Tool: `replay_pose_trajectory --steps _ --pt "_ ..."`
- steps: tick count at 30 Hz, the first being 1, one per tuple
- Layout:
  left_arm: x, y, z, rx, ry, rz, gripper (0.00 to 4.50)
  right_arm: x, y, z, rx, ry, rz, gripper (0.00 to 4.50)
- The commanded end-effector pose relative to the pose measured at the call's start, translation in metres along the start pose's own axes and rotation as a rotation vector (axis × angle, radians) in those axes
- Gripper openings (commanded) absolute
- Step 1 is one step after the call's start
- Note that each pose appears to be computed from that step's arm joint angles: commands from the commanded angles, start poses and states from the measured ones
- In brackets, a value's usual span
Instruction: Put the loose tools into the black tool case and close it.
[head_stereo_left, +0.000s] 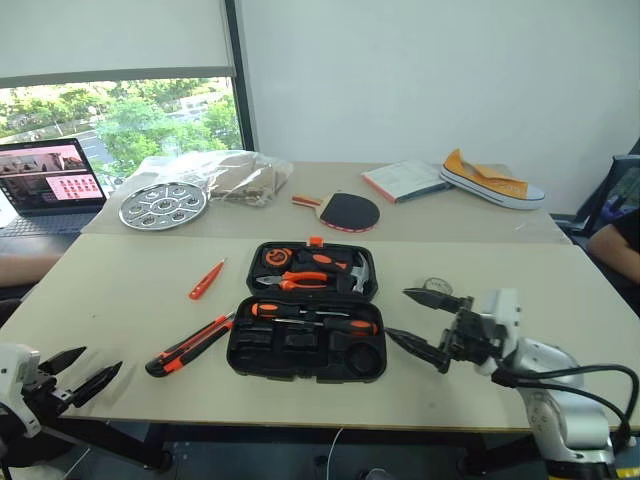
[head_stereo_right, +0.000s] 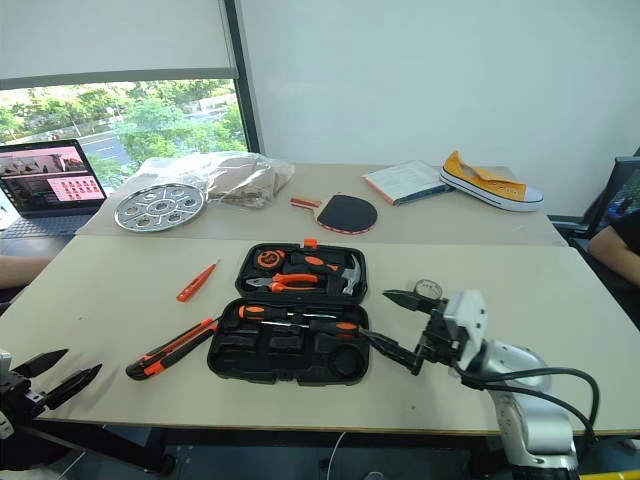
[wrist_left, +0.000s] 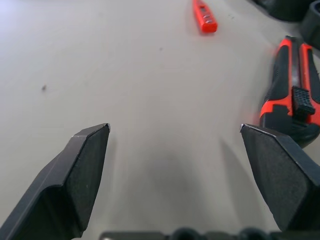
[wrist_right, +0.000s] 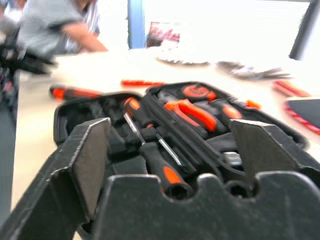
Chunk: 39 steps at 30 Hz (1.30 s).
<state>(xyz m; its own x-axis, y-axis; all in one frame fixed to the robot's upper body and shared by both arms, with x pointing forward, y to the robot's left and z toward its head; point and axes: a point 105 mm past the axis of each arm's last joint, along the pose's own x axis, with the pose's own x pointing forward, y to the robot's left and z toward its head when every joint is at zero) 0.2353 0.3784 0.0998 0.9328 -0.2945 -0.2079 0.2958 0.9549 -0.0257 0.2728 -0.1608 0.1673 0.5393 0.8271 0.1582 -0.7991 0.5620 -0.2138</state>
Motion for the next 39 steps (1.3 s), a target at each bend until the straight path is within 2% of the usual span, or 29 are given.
replay_pose_trajectory --steps 1,7,10,15,17,18,21,25,27,29,31,36,39 --pt "0.039 -0.01 0.045 0.024 -0.028 -0.059 4.5 0.003 -0.003 0.024 -0.105 -0.08 -0.031 4.43" --pt "0.114 -0.028 0.069 0.085 0.126 -0.063 4.5 0.016 0.0 0.029 -0.123 -0.095 0.002 4.43" --pt "0.145 -0.028 0.069 0.104 0.181 0.0 4.5 0.019 0.003 0.029 -0.117 -0.094 0.018 4.43" --pt "0.176 -0.034 0.063 0.114 0.23 0.035 4.5 0.02 0.007 0.03 -0.112 -0.092 0.024 4.43" --pt "0.182 -0.04 0.057 0.105 0.245 0.01 3.97 0.02 0.007 0.031 -0.11 -0.09 0.022 4.5" --pt "0.184 -0.042 0.055 0.103 0.254 0.002 3.77 0.02 0.008 0.031 -0.109 -0.089 0.022 4.5" --pt "0.185 -0.042 0.049 0.104 0.286 -0.009 2.72 0.018 0.008 0.031 -0.107 -0.083 0.018 4.5" --pt "0.18 -0.039 0.054 0.12 0.247 -0.043 1.22 0.014 0.007 0.032 -0.11 -0.073 0.008 4.5" --pt "0.174 -0.05 0.082 0.134 0.084 -0.179 0.52 0.012 0.007 0.032 -0.11 -0.066 0.005 4.5" --pt "0.162 -0.067 0.108 0.215 -0.062 -0.345 0.52 0.01 0.008 0.031 -0.108 -0.06 0.004 4.5" --pt "0.149 -0.086 0.12 0.323 -0.117 -0.512 0.52 0.009 0.009 0.03 -0.103 -0.05 0.014 4.5" --pt "0.123 -0.141 0.104 0.596 0.017 -0.922 0.52 0.006 0.017 0.025 -0.092 -0.009 0.075 4.5" --pt "0.123 -0.164 0.089 0.699 0.104 -1.019 0.52 0.005 0.022 0.022 -0.083 0.011 0.105 4.5"
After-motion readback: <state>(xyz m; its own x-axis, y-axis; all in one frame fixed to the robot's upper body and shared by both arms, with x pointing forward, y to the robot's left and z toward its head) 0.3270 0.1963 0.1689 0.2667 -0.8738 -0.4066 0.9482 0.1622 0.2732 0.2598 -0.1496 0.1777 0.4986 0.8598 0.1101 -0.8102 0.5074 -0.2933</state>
